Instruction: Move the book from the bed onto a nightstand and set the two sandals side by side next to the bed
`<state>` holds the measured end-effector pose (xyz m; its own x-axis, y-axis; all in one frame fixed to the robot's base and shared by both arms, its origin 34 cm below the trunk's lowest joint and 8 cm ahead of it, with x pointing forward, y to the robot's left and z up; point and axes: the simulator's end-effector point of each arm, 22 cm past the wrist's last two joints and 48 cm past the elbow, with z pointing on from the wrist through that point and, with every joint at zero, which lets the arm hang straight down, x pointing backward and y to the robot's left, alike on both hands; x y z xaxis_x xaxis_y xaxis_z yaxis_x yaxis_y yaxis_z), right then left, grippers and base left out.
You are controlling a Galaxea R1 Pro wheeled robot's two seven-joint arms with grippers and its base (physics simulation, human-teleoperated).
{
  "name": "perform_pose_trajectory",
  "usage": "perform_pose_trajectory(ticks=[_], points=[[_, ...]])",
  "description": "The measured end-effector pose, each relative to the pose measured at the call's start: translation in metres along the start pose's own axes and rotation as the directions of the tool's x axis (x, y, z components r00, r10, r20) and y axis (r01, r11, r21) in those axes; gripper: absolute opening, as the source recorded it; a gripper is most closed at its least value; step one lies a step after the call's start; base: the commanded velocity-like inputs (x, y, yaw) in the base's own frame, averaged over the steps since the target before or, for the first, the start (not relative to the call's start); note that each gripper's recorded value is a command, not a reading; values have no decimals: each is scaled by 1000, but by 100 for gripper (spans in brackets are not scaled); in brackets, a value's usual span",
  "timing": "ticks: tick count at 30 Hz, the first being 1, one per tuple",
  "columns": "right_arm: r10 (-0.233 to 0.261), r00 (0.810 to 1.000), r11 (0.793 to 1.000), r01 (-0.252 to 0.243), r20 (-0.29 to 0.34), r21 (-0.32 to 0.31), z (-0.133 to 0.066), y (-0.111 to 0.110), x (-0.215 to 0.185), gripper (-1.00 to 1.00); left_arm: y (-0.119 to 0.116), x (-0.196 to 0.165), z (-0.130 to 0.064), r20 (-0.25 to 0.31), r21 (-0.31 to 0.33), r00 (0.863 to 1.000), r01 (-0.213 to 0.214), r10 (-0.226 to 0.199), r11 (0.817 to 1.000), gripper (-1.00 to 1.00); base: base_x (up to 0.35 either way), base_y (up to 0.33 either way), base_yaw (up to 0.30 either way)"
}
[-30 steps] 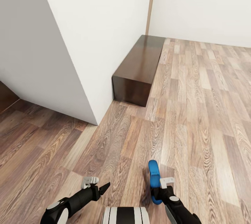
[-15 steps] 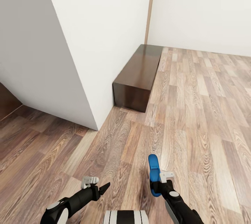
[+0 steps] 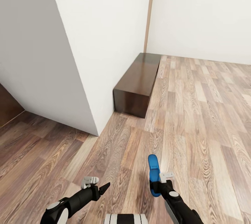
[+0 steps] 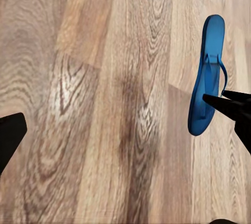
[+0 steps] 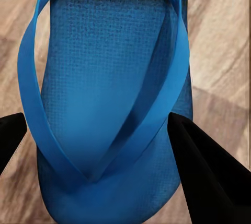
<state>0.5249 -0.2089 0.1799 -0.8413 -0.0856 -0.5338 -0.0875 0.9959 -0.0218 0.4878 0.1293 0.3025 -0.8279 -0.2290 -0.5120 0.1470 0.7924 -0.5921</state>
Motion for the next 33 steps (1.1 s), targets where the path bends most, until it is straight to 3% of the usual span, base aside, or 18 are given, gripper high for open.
perform_pose_trajectory(ticks=[7,11,13,18,27,33], points=[[15,999,1000,-16,35,18,-7,-10,-18,-100,-6,-11,-5,22,6,1000,-17,17,1000,100,0,0,0],[70,995,992,-77,74,98,-14,-64,-36,-100,-10,-17,-8,36,9,999,-26,26,1000,100,0,0,0],[123,986,979,-139,108,149,-21,-101,-47,-100,-11,-20,-10,42,11,999,-30,30,999,100,0,0,0],[156,975,964,-186,160,189,-33,-134,-67,-100,-17,-29,-13,60,15,997,-43,42,999,100,0,0,0],[156,962,960,-201,225,193,-49,-144,-97,-100,-26,-42,-21,89,22,994,-65,62,998,100,0,0,0],[137,933,960,-208,332,188,-72,-145,-146,-100,-32,-50,-26,109,26,991,-79,75,997,100,0,0,0]])
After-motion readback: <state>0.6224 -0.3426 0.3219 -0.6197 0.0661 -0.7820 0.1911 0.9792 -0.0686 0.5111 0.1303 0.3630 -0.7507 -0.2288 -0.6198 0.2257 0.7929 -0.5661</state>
